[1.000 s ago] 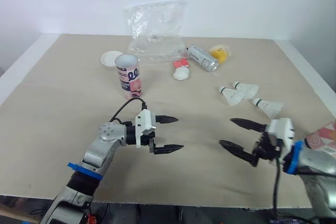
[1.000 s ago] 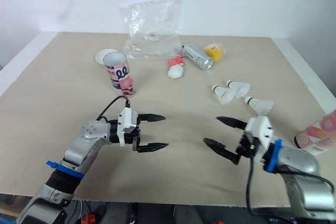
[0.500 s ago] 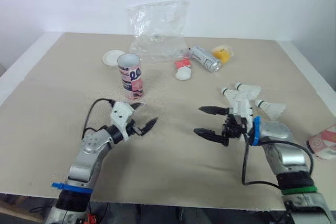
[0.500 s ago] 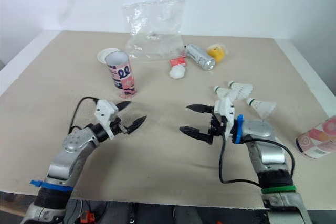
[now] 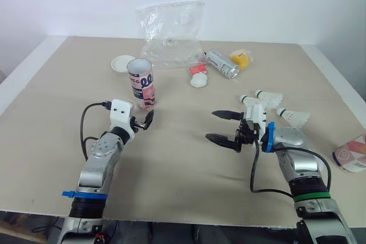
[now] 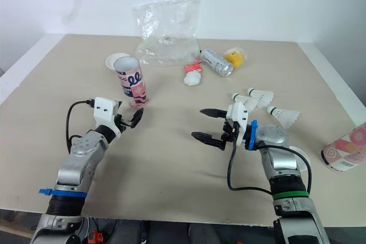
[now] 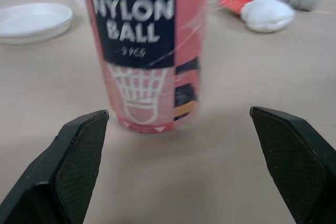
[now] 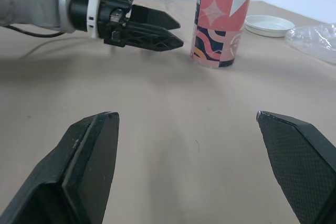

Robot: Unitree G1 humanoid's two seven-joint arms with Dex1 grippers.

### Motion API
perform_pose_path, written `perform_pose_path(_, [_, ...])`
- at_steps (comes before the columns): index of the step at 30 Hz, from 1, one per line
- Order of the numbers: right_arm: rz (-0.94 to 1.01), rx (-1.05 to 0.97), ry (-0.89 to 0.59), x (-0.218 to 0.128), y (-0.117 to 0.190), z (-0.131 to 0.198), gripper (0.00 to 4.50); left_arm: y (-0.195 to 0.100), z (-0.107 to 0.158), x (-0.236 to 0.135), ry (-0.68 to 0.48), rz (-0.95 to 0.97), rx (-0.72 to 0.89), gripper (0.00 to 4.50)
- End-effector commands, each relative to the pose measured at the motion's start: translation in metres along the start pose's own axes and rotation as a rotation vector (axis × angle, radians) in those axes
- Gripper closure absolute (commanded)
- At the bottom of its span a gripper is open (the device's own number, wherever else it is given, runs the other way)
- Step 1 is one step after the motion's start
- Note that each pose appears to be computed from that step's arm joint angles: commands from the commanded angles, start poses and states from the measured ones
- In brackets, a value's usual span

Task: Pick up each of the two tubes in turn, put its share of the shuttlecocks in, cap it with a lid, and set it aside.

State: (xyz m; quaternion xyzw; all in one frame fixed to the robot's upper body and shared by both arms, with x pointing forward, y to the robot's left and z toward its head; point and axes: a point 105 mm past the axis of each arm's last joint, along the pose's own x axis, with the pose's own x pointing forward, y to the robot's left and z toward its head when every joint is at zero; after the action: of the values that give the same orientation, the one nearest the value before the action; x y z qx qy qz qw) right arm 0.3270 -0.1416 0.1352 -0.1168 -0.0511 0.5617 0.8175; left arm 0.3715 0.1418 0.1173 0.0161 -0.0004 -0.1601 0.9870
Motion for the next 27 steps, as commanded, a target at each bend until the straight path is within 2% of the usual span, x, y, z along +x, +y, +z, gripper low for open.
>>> perform_pose_path(1, [-0.006,-0.054,-0.021,0.003,-0.004,0.011,0.01,0.005,0.013,0.007,-0.04,0.022,0.011,0.0])
perform_pose_path(15, [-0.04,-0.084,-0.012,0.002,-0.003,0.013,0.01,0.018,0.011,0.035,-0.017,0.068,0.011,0.0])
perform_pose_path(27, [-0.043,-0.088,-0.012,0.005,-0.001,0.015,0.01,0.014,0.015,0.055,-0.013,-0.023,0.031,0.0])
